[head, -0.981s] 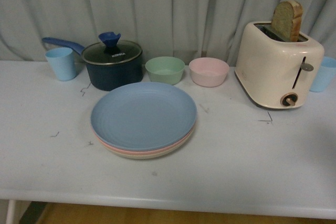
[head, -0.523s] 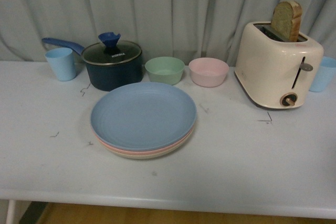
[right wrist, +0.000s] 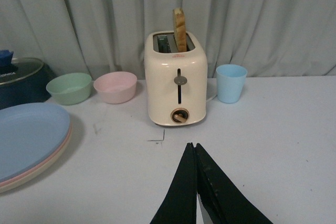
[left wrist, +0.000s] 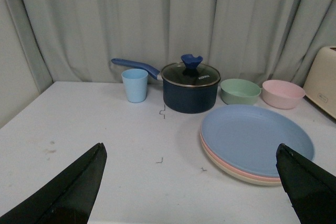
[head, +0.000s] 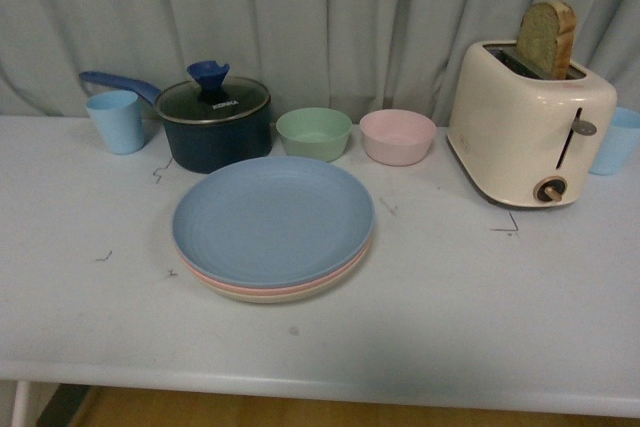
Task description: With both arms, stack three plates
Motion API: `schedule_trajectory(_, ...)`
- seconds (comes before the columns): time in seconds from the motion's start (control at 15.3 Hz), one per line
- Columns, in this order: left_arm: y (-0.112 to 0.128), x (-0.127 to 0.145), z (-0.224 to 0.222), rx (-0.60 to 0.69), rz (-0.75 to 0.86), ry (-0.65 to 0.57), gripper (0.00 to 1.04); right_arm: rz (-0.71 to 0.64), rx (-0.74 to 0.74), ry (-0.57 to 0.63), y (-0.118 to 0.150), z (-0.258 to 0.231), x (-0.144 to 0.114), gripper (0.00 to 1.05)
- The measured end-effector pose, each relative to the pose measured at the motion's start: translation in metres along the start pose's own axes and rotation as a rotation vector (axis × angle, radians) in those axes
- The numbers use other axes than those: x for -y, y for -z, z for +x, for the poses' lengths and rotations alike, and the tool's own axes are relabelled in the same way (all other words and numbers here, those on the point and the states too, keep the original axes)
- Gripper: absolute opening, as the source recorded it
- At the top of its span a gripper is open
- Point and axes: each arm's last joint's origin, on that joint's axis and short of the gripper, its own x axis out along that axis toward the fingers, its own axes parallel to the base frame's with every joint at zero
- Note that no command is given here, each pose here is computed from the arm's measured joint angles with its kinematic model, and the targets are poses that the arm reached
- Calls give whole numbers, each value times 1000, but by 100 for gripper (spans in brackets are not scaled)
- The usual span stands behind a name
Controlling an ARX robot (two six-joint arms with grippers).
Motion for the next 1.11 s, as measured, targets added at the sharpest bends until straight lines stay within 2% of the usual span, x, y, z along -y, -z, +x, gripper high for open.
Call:
schedule_trajectory(0.46,0,0,0,1,0,0,98,0,48,0,-10,-18,0,2)
schedule_trajectory(1.11,0,0,0,0,0,0,98,0,53,0,-11,-35,0,2)
